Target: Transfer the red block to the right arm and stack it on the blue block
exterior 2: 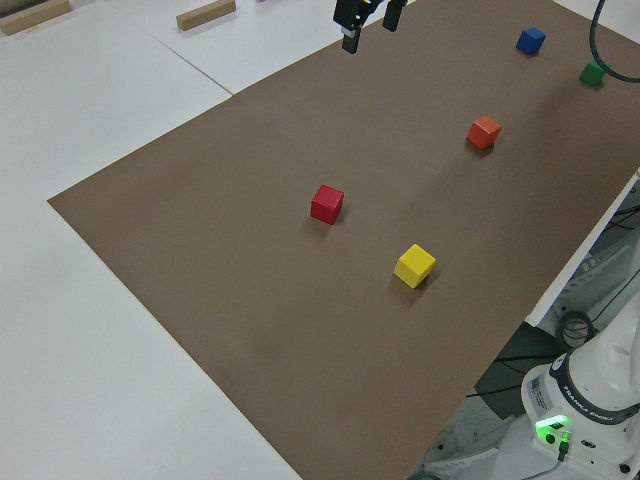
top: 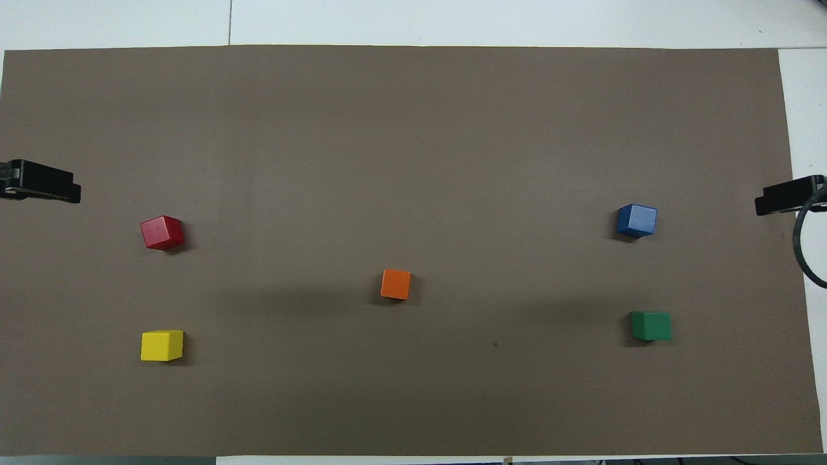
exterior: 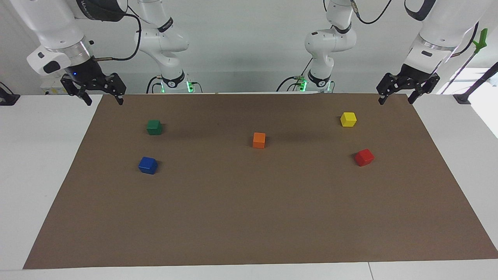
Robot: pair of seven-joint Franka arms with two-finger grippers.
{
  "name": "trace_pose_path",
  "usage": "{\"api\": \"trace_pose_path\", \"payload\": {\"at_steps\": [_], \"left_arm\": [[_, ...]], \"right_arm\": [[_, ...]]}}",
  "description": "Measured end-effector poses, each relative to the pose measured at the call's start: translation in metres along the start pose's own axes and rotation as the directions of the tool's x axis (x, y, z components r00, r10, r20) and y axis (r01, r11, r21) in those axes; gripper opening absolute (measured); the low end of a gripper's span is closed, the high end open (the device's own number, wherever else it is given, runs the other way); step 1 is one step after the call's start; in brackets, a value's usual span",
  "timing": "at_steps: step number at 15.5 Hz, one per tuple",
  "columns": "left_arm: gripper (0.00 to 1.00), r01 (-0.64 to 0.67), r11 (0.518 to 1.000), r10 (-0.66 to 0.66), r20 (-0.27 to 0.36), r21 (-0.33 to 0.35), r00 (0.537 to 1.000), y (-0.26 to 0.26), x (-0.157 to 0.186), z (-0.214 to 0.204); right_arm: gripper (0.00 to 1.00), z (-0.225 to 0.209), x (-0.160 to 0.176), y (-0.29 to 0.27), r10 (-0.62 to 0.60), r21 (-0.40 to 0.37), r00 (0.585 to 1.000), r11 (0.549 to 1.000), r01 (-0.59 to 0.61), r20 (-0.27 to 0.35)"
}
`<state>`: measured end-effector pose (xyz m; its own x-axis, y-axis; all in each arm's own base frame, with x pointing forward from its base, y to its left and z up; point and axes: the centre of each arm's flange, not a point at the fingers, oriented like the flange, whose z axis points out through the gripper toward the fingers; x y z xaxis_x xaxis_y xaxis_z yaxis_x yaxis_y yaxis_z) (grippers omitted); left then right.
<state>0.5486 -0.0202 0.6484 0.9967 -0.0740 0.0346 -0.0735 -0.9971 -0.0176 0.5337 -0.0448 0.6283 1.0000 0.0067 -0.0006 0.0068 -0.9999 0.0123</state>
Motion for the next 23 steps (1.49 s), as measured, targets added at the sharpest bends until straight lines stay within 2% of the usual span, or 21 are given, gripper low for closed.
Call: {"api": "trace_pose_path", "payload": {"at_steps": [7,10,12,15,18,21,23], "left_arm": [[1.00,0.021,1.000,-0.021,0.017,0.002,1.000,-0.001,-0.005,0.008],[1.00,0.054,0.999,-0.053,-0.039,0.006,0.998,-0.010,-0.004,0.031],[1.00,0.085,0.996,-0.084,-0.050,0.007,0.995,-0.024,-0.002,0.062],[1.00,0.157,0.988,-0.157,-0.069,0.000,0.985,-0.031,0.002,0.123],[1.00,0.185,0.983,-0.185,-0.071,-0.011,0.980,-0.032,0.015,0.189],[1.00,0.286,0.958,-0.287,-0.061,-0.027,0.956,-0.036,0.029,0.236],[1.00,0.324,0.945,-0.326,-0.073,-0.036,0.943,-0.036,0.034,0.257]], "right_arm": [[1.00,0.000,0.000,0.000,0.000,0.000,1.000,1.000,0.000,0.000],[1.00,0.001,-0.001,0.003,0.005,0.000,1.000,1.000,-0.005,0.003],[1.00,0.006,-0.002,0.008,0.013,0.021,1.000,1.000,-0.013,0.015],[1.00,0.025,-0.011,0.010,0.016,0.167,0.999,0.986,-0.021,0.034],[1.00,0.049,-0.020,0.001,0.000,0.319,1.000,0.948,-0.008,0.025],[1.00,0.066,-0.024,-0.015,0.000,0.475,1.000,0.880,-0.012,0.027],[1.00,0.075,-0.024,-0.026,0.013,0.591,1.000,0.806,-0.027,0.028]]}}
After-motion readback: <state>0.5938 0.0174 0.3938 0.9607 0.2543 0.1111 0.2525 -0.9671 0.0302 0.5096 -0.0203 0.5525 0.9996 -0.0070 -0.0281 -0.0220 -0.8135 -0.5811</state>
